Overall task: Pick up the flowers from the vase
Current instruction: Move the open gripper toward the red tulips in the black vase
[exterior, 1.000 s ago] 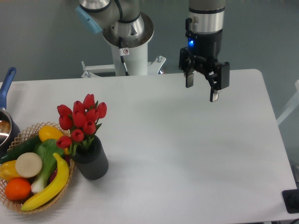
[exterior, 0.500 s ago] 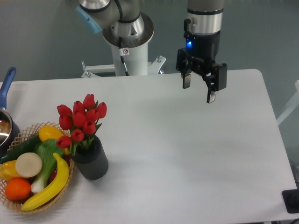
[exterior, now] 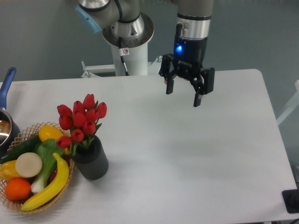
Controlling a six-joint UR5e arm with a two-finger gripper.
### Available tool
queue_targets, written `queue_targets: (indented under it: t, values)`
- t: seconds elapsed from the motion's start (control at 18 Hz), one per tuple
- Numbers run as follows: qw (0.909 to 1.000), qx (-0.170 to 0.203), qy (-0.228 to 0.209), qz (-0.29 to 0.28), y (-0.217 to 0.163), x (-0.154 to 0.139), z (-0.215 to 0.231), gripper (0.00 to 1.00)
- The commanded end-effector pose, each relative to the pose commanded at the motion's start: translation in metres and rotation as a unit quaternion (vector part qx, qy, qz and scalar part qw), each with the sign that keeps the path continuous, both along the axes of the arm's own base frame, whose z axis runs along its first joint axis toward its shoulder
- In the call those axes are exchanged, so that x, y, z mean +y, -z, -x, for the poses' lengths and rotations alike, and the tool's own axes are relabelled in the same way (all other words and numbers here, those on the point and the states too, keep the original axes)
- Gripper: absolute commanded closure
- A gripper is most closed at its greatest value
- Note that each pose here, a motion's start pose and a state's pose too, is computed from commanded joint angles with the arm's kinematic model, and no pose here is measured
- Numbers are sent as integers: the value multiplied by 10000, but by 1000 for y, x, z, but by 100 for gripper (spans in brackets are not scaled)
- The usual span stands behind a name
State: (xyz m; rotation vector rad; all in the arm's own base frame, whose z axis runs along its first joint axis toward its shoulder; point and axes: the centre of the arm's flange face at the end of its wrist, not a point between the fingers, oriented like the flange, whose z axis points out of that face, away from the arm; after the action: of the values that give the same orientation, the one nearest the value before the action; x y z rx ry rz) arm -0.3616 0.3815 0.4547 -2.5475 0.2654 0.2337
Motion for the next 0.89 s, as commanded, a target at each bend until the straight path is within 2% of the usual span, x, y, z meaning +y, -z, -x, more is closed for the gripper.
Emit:
queue_targets:
  t: [0.17, 0.39, 0.67, 0.78, 0.89]
  values:
    - [9994, -252, 135, -207, 13, 5, -6, 0]
    - [9992, -120, 228, -314, 25, 7, -8, 0]
    - [9979, 63, 586, -263, 40, 9, -17, 0]
    - [9975, 2, 636, -293, 43, 13, -21, 0]
    - [9958, -213, 804, -386, 55, 25, -29, 0]
